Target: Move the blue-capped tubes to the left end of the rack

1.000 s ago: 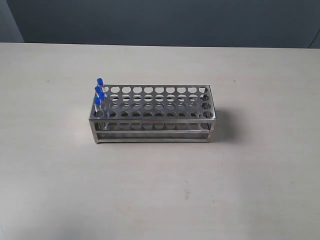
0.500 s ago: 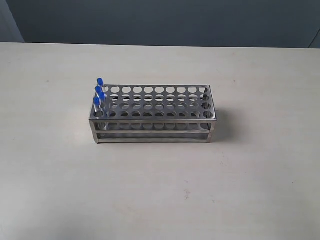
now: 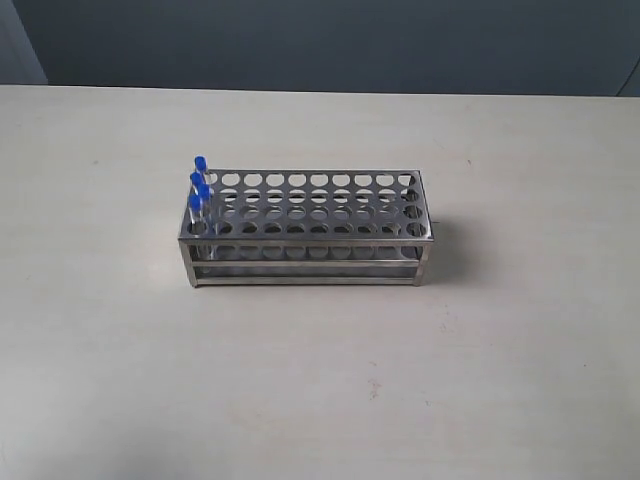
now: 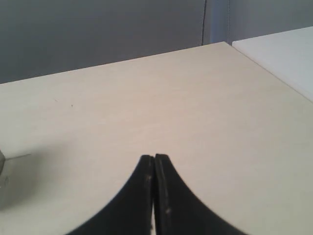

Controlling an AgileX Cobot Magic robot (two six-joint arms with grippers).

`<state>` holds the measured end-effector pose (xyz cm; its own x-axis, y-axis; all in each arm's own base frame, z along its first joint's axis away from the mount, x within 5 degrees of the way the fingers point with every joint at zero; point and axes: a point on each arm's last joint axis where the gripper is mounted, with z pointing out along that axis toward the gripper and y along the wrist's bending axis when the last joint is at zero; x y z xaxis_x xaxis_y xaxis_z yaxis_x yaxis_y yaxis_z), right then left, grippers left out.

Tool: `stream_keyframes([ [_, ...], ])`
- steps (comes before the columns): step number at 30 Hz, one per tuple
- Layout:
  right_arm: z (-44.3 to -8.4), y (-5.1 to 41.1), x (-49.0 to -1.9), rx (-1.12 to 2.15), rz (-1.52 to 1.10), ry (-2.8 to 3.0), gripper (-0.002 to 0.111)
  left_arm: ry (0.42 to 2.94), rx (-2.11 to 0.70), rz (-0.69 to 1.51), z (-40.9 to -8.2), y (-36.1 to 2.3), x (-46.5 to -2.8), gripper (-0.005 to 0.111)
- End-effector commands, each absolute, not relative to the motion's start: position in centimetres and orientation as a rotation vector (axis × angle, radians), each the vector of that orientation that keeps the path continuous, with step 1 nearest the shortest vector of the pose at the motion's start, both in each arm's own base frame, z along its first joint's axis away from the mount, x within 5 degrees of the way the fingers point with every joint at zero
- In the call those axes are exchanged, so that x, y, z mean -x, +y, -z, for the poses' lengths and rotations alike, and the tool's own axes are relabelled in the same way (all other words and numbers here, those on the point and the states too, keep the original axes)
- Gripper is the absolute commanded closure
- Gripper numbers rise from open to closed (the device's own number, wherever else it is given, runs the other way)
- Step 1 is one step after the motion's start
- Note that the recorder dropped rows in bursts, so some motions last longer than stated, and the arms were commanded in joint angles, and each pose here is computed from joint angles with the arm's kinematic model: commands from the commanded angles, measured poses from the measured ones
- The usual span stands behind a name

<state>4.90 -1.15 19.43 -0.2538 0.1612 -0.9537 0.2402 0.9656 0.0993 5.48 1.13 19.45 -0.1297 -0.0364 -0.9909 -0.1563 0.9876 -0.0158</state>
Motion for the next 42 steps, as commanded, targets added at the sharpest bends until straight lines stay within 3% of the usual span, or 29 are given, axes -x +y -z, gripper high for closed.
stream_keyframes([
  [1,-18.26,-1.14,-5.09,-0.256,0.101,1.841,0.109,1.697,0.143,-0.093,-19.38,1.08,-5.47,0.106],
  [42,-18.08,-1.09,-5.2,-0.178,0.149,1.837,0.109,1.697,0.143,-0.093,-19.38,1.08,-5.47,0.106],
])
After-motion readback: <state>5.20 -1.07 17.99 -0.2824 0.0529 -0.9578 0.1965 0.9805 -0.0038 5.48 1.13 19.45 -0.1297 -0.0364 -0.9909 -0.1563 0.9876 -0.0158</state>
